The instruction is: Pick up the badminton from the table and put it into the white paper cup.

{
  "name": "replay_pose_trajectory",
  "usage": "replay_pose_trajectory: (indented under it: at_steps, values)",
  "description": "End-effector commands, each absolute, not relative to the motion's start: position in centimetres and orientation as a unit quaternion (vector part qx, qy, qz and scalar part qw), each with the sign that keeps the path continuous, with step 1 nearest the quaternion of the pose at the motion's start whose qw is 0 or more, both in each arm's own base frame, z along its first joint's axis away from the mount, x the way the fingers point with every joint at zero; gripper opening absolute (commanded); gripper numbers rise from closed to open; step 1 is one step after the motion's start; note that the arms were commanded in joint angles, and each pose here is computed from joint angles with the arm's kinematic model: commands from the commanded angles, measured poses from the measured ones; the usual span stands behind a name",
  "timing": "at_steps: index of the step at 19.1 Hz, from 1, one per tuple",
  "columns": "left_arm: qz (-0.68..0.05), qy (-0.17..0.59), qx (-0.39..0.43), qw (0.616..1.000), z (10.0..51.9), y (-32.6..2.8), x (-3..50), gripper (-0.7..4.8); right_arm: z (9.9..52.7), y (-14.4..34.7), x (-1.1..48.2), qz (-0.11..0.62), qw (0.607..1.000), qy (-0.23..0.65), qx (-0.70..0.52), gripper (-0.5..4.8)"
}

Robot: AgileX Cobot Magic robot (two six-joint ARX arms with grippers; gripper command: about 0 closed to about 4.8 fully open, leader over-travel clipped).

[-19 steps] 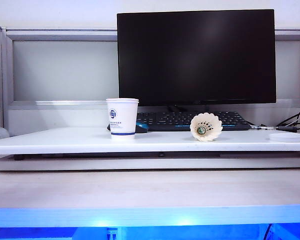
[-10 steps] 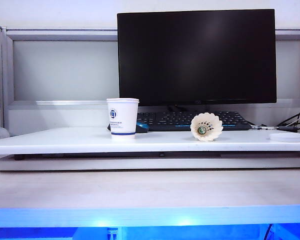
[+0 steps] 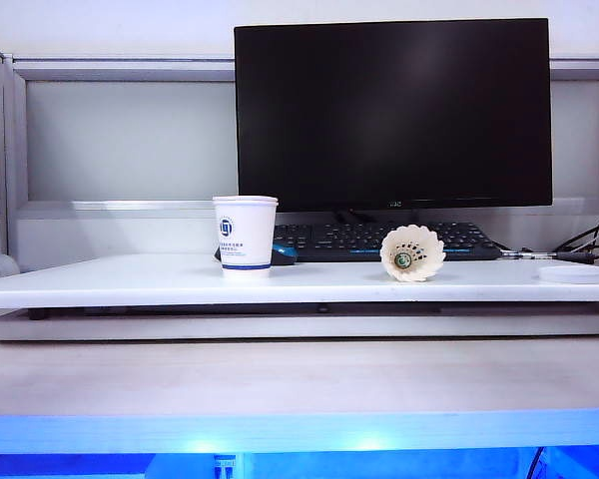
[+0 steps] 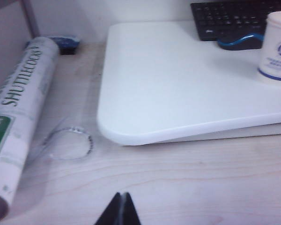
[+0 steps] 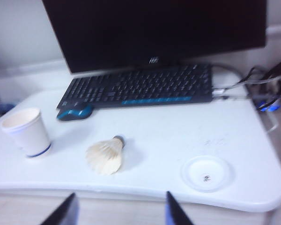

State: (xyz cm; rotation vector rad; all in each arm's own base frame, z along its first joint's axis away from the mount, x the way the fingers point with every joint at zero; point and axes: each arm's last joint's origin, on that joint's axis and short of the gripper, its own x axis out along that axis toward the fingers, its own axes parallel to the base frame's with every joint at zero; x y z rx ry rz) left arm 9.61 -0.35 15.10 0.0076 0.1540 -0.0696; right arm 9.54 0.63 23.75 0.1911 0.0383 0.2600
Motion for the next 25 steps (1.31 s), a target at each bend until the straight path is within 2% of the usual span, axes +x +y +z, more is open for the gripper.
replay_pose_trajectory:
  at_steps: [1, 5, 7, 10, 17, 25]
  values:
    - [-0.089, 0.082, -0.002, 0.993, 15.0, -0.7, 9.6, -0.05, 25.3, 0.8, 11.7, 0.145, 0.984, 0.024, 0.096, 3.6]
    - [-0.105, 0.08, -0.003, 0.991, 15.0, -0.8, 9.5, -0.05, 25.6, 2.2, 15.1, 0.186, 0.975, 0.069, 0.099, 4.2]
    - [-0.115, 0.078, -0.003, 0.99, 15.1, -0.8, 9.5, -0.05, 25.4, 3.4, 17.0, 0.209, 0.968, 0.098, 0.098, 4.32]
    - [-0.137, 0.077, -0.003, 0.988, 15.1, -0.9, 9.5, -0.05, 24.5, 5.3, 20.9, 0.232, 0.958, 0.136, 0.096, 4.32]
    - [-0.184, 0.076, -0.007, 0.98, 15.2, -1.2, 9.4, -0.05, 21.4, 6.8, 28.0, 0.224, 0.945, 0.216, 0.099, 4.35]
    - [-0.204, 0.082, -0.01, 0.976, 15.3, -1.3, 9.3, -0.05, 18.2, 7.6, 30.4, 0.227, 0.942, 0.226, 0.098, 4.31]
